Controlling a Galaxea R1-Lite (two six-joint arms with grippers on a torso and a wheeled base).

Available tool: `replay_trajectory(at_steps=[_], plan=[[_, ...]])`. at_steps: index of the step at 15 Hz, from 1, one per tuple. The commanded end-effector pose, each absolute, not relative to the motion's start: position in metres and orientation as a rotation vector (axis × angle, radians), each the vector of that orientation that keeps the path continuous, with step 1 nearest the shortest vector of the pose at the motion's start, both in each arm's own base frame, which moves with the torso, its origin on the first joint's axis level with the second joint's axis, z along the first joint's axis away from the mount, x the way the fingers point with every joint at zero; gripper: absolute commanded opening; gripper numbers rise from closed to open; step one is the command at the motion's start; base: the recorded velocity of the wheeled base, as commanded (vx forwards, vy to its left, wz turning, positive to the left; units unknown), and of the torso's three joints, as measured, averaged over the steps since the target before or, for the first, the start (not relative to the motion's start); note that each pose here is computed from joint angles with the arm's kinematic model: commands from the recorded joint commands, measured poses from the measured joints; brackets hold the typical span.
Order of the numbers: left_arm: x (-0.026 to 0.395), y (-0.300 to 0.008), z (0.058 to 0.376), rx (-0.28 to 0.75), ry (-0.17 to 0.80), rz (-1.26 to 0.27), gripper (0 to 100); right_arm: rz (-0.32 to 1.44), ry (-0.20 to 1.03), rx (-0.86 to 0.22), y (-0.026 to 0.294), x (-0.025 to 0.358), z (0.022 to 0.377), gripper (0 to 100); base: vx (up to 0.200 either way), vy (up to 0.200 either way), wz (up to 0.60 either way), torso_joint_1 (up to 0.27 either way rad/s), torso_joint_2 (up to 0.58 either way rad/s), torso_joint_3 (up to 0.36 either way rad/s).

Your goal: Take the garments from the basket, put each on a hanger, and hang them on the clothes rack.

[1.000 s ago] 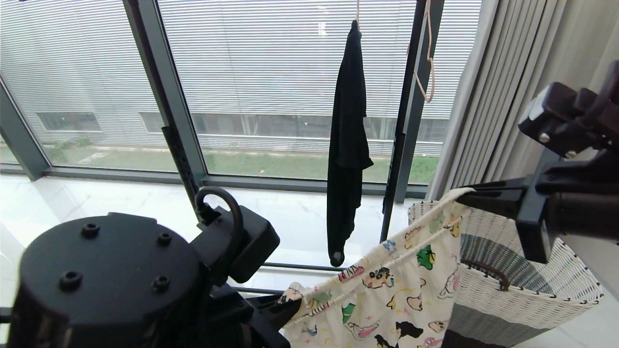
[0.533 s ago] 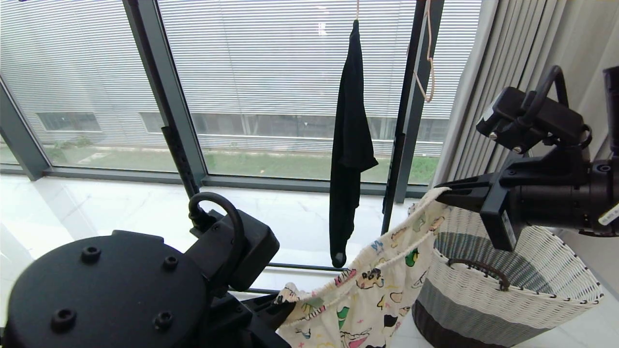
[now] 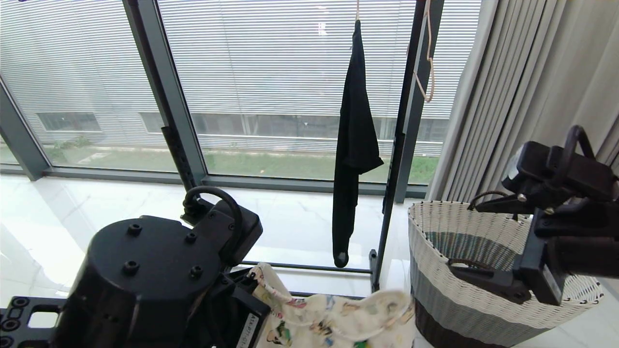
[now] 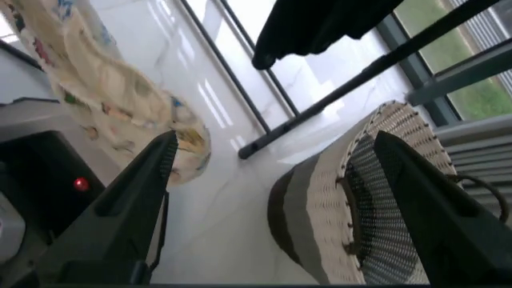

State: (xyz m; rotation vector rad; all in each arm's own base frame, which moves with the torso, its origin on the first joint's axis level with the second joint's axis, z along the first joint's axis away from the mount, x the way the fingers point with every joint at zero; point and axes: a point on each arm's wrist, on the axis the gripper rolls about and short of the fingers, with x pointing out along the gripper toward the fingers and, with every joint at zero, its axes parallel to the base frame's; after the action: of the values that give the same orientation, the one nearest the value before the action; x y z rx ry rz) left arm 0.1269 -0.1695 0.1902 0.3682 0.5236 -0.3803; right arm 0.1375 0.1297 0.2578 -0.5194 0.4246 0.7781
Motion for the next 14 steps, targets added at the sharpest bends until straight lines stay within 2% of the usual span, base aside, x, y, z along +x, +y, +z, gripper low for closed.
replay_trajectory(at_steps=[1, 5, 10, 13, 14], plan=[[0.131, -0.162, 0.184, 0.385, 0.541, -0.336, 0, 0.709, 0.414, -0.513, 0.108, 0.125, 0.256, 100, 0.0, 0.0, 0.0, 0.0, 0.0, 0.0], [0.123, -0.147, 0.18, 0.393, 0.532, -0.293, 0, 0.529, 0.444, -0.573, 0.077, 0.127, 0.244, 100, 0.0, 0.0, 0.0, 0.0, 0.0, 0.0], [0.117, -0.114, 0.188, 0.326, 0.497, -0.217, 0, 0.47, 0.379, -0.573, 0.066, 0.127, 0.224, 100, 0.0, 0.0, 0.0, 0.0, 0.0, 0.0], [0.11, -0.102, 0.18, 0.328, 0.508, -0.196, 0, 0.476, 0.368, -0.613, 0.066, 0.127, 0.219, 100, 0.0, 0.2, 0.0, 0.001, 0.0, 0.002], [0.109, -0.1, 0.178, 0.332, 0.513, -0.195, 0, 0.478, 0.363, -0.621, 0.066, 0.127, 0.218, 100, -0.2, 0.2, 0.0, 0.007, 0.0, 0.007]])
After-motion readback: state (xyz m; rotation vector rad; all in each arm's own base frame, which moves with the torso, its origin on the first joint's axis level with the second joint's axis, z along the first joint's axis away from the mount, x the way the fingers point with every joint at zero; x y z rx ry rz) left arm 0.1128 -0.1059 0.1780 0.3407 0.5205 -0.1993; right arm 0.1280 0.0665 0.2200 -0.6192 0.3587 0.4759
